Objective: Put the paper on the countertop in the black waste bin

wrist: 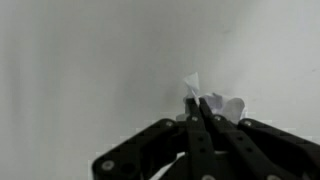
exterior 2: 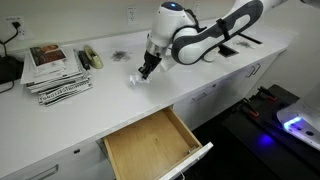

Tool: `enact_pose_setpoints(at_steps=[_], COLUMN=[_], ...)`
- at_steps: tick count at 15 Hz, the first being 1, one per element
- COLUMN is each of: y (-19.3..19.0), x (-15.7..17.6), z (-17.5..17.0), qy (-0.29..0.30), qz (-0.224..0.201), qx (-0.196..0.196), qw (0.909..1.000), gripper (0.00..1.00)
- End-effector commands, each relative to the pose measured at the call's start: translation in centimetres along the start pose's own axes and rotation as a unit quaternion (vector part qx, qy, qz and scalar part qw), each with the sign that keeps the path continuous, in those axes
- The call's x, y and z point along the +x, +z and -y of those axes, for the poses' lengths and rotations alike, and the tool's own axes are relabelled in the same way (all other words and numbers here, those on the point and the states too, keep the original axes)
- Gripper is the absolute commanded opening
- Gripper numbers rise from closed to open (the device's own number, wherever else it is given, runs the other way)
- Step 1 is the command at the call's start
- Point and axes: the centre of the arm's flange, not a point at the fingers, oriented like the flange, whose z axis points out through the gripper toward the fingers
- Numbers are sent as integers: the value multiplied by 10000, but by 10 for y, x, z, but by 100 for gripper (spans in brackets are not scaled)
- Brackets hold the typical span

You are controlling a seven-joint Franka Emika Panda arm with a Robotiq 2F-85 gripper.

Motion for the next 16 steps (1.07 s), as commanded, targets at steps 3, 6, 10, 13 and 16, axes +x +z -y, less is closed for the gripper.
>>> enact_pose_setpoints(at_steps=[3, 6, 10, 13, 16], y=[-91, -119, -148, -167, -176], x=[-29, -34, -48, -58, -70], z=[-63, -111, -163, -193, -223], qy=[978, 1588, 2398, 2998, 3601], qz=[-504, -683, -812, -839, -790], qx=[-1127, -1718, -2608, -3266, -3780], qw=[9875, 9698, 9316, 8924, 8492], gripper=[1, 1, 1, 1, 1])
